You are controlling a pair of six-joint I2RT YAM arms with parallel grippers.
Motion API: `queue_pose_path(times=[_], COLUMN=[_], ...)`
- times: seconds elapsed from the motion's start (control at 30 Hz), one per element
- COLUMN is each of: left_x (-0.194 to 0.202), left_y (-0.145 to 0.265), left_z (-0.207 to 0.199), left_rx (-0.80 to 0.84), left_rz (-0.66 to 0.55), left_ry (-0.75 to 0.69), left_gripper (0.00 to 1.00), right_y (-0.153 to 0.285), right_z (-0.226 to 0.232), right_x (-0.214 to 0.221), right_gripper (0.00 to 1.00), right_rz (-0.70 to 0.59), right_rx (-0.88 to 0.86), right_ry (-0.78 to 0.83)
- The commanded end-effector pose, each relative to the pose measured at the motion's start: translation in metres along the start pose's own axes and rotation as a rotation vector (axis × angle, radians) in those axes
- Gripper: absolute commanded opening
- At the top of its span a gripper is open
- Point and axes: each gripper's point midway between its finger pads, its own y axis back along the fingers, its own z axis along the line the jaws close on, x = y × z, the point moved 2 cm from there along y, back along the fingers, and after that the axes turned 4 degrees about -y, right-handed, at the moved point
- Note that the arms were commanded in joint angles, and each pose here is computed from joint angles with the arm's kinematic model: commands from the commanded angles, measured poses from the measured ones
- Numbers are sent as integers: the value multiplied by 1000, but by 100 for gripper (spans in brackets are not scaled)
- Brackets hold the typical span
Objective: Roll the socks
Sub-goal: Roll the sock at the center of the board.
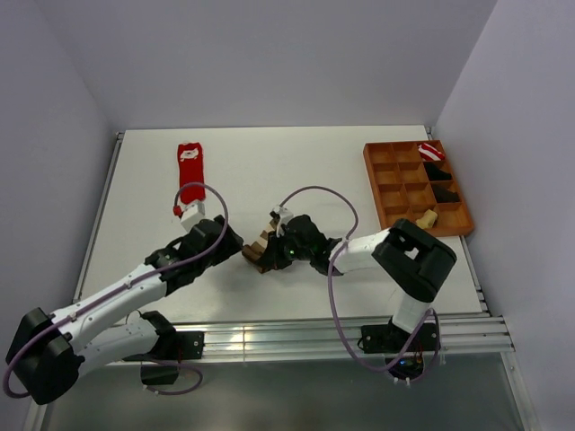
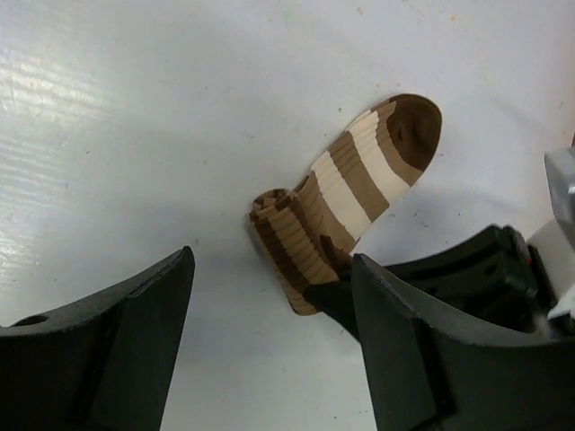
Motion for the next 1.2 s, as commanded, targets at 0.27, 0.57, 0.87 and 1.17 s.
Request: queue_pose_path(times=[0.27,0.57,0.87,1.17], left_x=[35,43,42,64], left_y=[-14,-35,-53,-66], left_z=[5,9,22,24], left_rx=[178,148,127,139], left_rz=[16,5,5,104], left_ry=[142,179,244,248], left_gripper=[76,73,63,51], right_y=[-7,-10,-11,-13], right_z=[-3,-15,-20,-20], right_x=[15,21,22,20], right_gripper=[0,0,0,0], right_rz=[147,189,200,203], right_rx=[-267,-297,-275,-269], right_ry=[-311,-400,-394,-397])
